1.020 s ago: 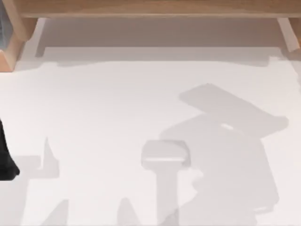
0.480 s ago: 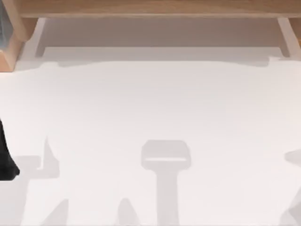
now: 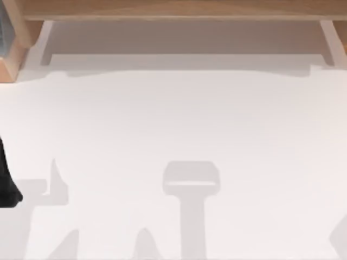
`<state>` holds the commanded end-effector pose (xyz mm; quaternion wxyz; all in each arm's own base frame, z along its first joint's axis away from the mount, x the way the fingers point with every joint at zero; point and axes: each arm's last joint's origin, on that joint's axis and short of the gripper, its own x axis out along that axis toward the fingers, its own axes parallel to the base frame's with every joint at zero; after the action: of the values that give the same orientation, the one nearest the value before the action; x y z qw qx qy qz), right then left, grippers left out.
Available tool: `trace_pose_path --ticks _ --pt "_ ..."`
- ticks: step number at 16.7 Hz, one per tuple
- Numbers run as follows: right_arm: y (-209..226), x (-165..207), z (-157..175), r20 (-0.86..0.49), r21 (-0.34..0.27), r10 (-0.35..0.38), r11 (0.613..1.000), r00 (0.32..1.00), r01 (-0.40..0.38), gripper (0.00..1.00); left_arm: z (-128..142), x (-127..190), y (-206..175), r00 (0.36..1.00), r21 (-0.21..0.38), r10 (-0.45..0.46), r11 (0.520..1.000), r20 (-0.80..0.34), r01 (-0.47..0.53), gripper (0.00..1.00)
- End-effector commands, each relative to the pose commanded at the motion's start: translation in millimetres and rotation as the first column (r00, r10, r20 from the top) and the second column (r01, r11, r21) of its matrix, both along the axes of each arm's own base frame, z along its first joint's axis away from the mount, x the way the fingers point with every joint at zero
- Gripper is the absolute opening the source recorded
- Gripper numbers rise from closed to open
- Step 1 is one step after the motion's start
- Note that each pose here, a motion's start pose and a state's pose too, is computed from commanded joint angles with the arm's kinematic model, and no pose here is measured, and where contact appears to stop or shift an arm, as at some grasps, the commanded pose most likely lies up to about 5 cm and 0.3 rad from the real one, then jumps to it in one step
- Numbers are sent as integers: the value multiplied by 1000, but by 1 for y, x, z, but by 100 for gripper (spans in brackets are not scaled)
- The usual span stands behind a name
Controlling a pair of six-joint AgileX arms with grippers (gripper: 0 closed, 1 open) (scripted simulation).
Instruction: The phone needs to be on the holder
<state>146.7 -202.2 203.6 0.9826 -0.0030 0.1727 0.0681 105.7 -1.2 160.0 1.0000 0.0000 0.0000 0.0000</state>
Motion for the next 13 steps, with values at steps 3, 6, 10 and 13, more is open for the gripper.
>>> trace_pose_path --ticks 3,6,10,13 --pt "0 1 -1 -3 8 3 1000 1000 -3 0 0 0 0 1000 0 0 1000 0 0 100" --pt "-2 4 -1 3 22 -8 1000 1000 8 0 0 0 0 1000 0 0 1000 0 0 100" --pt "-3 19 -1 19 19 -6 1000 1000 6 0 0 0 0 1000 0 0 1000 0 0 100" --pt "3 34 -10 12 18 1 1000 1000 -2 0 0 0 0 1000 0 0 1000 0 0 100"
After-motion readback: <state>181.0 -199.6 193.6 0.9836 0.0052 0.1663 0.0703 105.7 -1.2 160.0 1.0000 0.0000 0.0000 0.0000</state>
